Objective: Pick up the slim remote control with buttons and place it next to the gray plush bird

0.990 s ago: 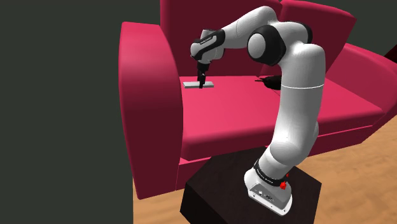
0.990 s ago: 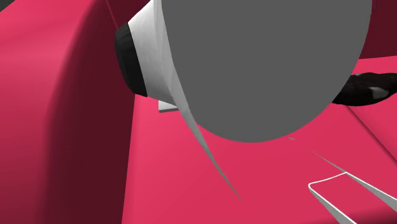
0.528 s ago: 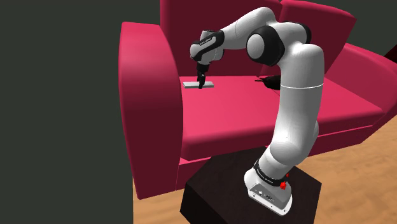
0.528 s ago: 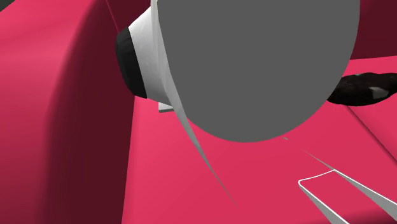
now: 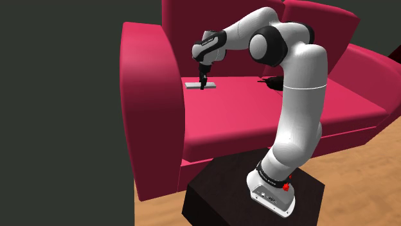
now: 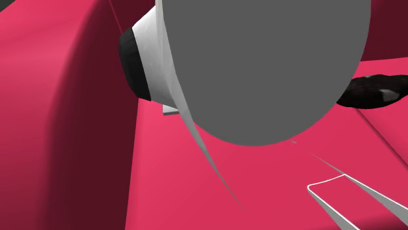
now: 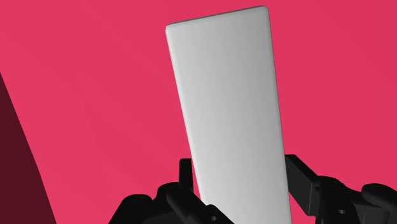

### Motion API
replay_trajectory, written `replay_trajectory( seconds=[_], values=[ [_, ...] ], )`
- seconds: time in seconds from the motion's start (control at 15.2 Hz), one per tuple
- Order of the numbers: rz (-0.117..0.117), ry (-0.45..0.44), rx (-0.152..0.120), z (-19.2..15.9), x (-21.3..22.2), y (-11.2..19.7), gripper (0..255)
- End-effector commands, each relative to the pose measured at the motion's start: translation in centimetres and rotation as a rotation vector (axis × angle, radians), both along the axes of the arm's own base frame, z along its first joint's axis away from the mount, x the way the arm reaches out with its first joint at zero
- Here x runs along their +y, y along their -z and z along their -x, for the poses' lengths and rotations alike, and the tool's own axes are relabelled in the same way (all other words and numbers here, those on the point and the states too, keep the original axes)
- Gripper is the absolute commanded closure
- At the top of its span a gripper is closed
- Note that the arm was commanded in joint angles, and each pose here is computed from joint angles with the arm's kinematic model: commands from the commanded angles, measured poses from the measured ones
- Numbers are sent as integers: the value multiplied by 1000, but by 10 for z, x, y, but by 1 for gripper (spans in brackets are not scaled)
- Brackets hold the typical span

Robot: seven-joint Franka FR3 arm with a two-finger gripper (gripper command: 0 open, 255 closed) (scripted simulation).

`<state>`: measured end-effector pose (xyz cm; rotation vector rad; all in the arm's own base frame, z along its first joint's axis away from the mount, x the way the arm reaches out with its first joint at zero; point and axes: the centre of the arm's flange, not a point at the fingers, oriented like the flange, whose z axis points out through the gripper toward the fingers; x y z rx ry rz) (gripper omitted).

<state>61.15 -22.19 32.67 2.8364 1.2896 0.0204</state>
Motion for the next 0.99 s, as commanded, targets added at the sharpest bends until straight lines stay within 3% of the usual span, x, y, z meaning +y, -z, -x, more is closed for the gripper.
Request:
replay_trajectory(
  seconds=[0.0, 0.92],
  values=[
    [0, 0, 1, 0, 0, 1, 255],
    [0, 0, 1, 0, 0, -63, 255]
  ],
)
